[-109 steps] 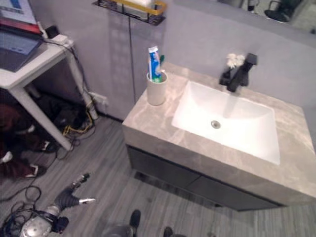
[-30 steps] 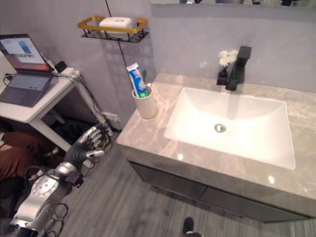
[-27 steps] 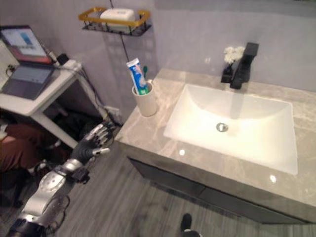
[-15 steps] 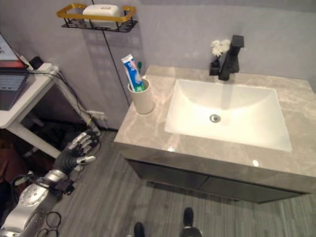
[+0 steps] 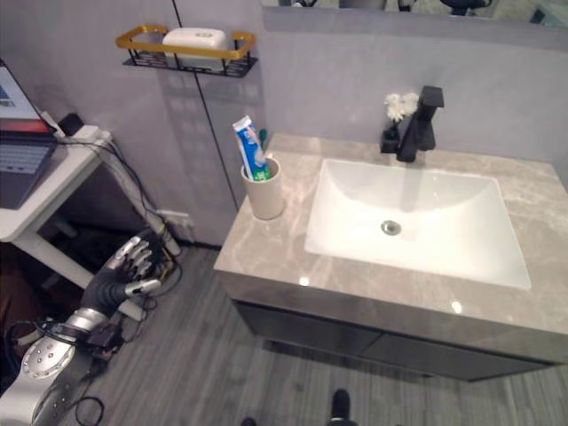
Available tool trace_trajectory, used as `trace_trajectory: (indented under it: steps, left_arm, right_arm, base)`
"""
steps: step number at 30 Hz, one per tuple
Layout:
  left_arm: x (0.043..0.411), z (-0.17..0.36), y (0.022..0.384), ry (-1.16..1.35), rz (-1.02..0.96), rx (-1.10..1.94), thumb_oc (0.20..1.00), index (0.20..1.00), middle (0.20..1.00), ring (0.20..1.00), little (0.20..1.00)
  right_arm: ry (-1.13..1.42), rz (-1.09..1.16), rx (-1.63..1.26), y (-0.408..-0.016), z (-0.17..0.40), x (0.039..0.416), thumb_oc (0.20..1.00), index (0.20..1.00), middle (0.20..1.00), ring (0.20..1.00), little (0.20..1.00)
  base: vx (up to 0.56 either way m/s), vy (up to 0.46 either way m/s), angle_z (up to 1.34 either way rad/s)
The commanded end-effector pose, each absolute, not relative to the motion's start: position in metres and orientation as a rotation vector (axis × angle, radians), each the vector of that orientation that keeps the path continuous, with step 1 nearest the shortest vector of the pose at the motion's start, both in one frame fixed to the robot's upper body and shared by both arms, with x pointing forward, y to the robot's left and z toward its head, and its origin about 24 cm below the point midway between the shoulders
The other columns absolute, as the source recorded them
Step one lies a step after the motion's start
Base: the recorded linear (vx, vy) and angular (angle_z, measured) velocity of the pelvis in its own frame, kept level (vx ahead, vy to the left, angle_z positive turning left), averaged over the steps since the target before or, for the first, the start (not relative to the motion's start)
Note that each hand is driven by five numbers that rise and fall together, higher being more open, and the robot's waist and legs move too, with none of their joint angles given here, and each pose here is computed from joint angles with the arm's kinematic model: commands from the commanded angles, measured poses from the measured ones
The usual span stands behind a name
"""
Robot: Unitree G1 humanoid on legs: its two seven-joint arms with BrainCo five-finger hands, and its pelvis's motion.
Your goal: Put brush and paste in cup on sink, flatten towel.
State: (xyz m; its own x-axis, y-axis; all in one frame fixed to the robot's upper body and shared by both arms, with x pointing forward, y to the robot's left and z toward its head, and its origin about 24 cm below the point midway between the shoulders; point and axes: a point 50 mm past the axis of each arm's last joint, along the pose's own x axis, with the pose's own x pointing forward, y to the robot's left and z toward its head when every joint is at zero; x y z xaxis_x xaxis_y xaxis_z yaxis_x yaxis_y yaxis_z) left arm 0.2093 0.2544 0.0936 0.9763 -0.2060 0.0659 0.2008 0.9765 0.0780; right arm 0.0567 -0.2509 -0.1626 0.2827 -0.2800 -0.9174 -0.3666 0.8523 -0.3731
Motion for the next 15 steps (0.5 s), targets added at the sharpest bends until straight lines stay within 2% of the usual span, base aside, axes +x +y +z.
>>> trace_trajectory:
  steps: [1, 3, 4, 5, 6, 9, 10, 15]
  left_arm:
    - [0.216, 0.131, 0.249, -0.248, -0.248, 0.061, 1.0, 1.0, 1.0, 1.0, 1.0]
    - [0.217, 0.134, 0.246, -0.257, -0.274, 0.046, 1.0, 1.0, 1.0, 1.0, 1.0]
    - [0.217, 0.137, 0.243, -0.264, -0.293, 0.042, 0.925, 0.925, 0.925, 0.925, 0.925]
    - [0.218, 0.139, 0.241, -0.27, -0.311, 0.033, 0.774, 0.774, 0.774, 0.774, 0.774]
    - [0.219, 0.14, 0.238, -0.275, -0.321, 0.026, 0.539, 0.539, 0.539, 0.539, 0.539]
    - [0.222, 0.14, 0.232, -0.285, -0.339, 0.006, 0.244, 0.244, 0.244, 0.244, 0.244]
    - [0.223, 0.139, 0.231, -0.284, -0.339, -0.002, 0.2, 0.2, 0.2, 0.2, 0.2]
    - [0.233, 0.131, 0.221, -0.278, -0.346, -0.034, 0.2, 0.2, 0.2, 0.2, 0.2]
  right_arm:
    - [1.267, 0.073, -0.607, -0.252, -0.16, 0.076, 1.0, 1.0, 1.0, 1.0, 1.0]
    - [1.244, 0.077, -0.612, -0.253, -0.158, 0.082, 1.0, 1.0, 1.0, 1.0, 1.0]
    - [1.24, 0.082, -0.622, -0.255, -0.157, 0.083, 1.0, 1.0, 1.0, 1.0, 1.0]
    - [1.236, 0.088, -0.637, -0.256, -0.156, 0.086, 1.0, 1.0, 1.0, 1.0, 1.0]
    - [1.232, 0.088, -0.645, -0.257, -0.156, 0.087, 1.0, 1.0, 1.0, 1.0, 1.0]
    - [1.212, 0.074, -0.651, -0.26, -0.153, 0.097, 1.0, 1.0, 1.0, 1.0, 1.0]
    - [1.207, 0.069, -0.652, -0.261, -0.152, 0.099, 1.0, 1.0, 1.0, 1.0, 1.0]
    - [1.175, 0.009, -0.615, -0.265, -0.148, 0.11, 1.0, 1.0, 1.0, 1.0, 1.0]
  base:
    - [0.02, -0.062, 0.01]
    - [-0.01, -0.053, -0.01]
    - [-0.02, -0.046, 0.0]
    - [-0.03, -0.04, -0.01]
    - [-0.03, -0.032, 0.04]
    - [-0.01, -0.059, -0.01]
    - [0.0, -0.083, -0.02]
    - [0.01, -0.094, -0.01]
